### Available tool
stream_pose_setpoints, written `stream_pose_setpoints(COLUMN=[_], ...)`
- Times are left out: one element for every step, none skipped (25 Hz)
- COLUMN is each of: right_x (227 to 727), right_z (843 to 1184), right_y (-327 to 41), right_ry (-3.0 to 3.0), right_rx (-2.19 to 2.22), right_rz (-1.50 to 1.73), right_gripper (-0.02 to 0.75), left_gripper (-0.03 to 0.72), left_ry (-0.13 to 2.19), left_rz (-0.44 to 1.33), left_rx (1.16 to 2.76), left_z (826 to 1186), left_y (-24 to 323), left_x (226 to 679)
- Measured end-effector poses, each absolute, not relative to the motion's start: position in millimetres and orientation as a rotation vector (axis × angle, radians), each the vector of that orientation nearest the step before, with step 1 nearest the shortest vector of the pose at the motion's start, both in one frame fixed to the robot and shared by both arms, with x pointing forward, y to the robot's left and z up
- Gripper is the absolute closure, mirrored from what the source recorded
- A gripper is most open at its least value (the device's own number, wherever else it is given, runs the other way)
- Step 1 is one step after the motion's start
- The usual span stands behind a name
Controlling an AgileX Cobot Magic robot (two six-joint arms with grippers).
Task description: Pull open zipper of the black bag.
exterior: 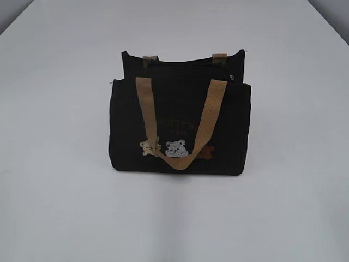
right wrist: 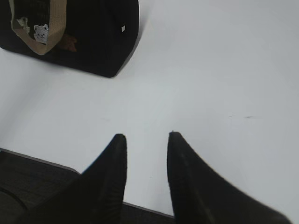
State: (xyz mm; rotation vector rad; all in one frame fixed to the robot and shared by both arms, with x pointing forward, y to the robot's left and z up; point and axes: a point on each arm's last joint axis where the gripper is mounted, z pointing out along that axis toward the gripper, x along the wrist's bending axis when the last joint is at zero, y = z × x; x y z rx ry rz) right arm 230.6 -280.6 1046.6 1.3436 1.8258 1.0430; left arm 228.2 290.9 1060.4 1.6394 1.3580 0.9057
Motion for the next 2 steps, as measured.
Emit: stream_pose_setpoints(right_x=[230.5,230.5], right_z=[1046.7,1046.7], right_y=[-280.4,-280.2], right_ry=[1.826,1.827], right_rx=[1.344,1.344], right_rz=[1.047,1.049], right_gripper=[0.496,0.496], left_gripper=[0.455,0.455], left_ry=[1.357,1.357], left_rz=[0.905,0.905], left_rx=[1.64,1.64], left_z=[1060.4,1060.4], left_y=[290.9,290.9], left_x=[228.2,228.2])
